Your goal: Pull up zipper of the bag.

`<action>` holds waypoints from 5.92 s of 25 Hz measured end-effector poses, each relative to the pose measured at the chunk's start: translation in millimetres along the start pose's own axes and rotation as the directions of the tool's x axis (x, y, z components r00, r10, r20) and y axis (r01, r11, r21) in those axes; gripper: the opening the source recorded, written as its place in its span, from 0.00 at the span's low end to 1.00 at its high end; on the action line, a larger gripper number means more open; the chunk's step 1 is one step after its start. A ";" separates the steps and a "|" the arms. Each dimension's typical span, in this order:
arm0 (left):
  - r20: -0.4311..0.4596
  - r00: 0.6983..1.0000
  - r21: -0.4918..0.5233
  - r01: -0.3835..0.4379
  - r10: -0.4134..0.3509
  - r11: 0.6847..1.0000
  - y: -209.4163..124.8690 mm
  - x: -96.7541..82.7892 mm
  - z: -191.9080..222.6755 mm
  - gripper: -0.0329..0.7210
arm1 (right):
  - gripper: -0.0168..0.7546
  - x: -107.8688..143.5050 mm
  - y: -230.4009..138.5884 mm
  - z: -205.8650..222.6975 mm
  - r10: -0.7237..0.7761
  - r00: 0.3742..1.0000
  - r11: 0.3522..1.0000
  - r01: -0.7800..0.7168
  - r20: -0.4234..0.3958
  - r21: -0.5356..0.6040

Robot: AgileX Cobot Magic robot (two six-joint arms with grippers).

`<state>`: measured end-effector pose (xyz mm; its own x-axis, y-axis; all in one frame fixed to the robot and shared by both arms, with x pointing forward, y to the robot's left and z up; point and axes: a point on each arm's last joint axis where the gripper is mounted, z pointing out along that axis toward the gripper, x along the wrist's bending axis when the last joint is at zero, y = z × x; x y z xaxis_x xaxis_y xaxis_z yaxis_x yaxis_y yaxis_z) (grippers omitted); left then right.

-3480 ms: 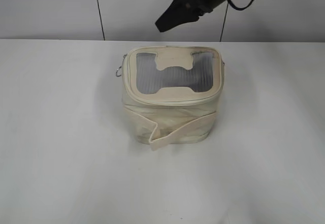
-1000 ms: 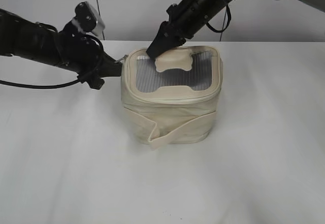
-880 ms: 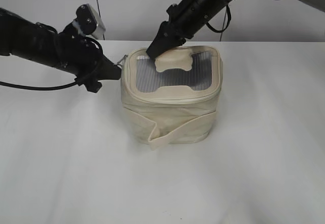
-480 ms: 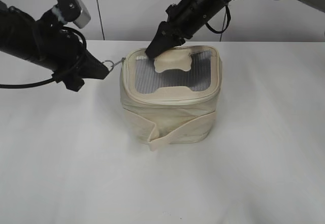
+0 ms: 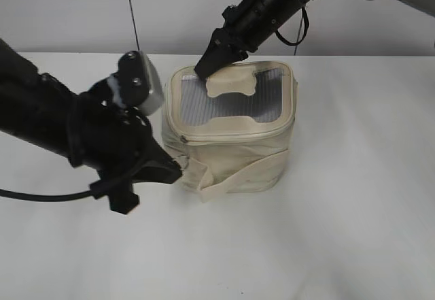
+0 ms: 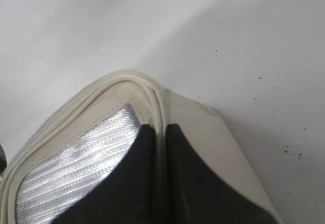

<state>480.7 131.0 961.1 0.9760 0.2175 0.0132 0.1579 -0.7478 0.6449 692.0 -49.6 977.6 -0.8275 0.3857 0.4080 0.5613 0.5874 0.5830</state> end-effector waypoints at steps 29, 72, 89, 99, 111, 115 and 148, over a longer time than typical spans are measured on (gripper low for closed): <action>-0.020 0.937 -0.356 0.319 -0.349 0.878 60.0 47.0 -69.8 0.63 | 0.48 -40.6 -48.4 -152.1 0.399 0.900 0.911 -0.367 0.176 -0.187; 0.257 0.951 -0.086 0.200 -0.172 0.976 123.5 162.5 85.1 0.11 | 0.56 6.1 -199.1 -58.8 0.111 0.896 0.950 0.031 0.430 -0.311; 0.246 0.953 -0.079 0.201 -0.176 0.976 122.4 164.1 84.5 0.11 | 0.04 -21.5 -177.7 -38.1 0.171 0.904 0.942 -0.034 0.392 -0.333; 0.249 0.942 -0.071 0.248 -0.223 0.966 124.1 163.0 85.2 0.11 | 0.03 47.7 -219.1 -71.5 0.321 0.858 0.921 -0.184 0.400 -0.343; 0.260 0.902 -0.033 0.366 -0.345 0.930 129.3 156.7 89.7 0.10 | 0.03 133.5 -220.9 -47.3 0.329 0.905 0.918 -0.238 0.269 -0.318; 0.249 0.887 -0.021 0.406 -0.388 0.914 130.1 156.4 91.1 0.10 | 0.03 140.3 -201.6 -18.2 0.311 0.921 0.930 -0.245 0.233 -0.276; -0.091 0.878 -0.092 0.462 -0.470 0.882 159.0 112.0 -85.5 0.41 | 0.69 188.4 -224.5 -149.2 0.479 0.816 0.877 -0.455 0.324 -0.153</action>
<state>602.3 90.1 1130.5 0.7692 0.5994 -0.2216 0.5767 -0.5016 0.6448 412.2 -215.0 1028.5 -0.4109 0.8268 0.3842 0.8710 0.2315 0.4333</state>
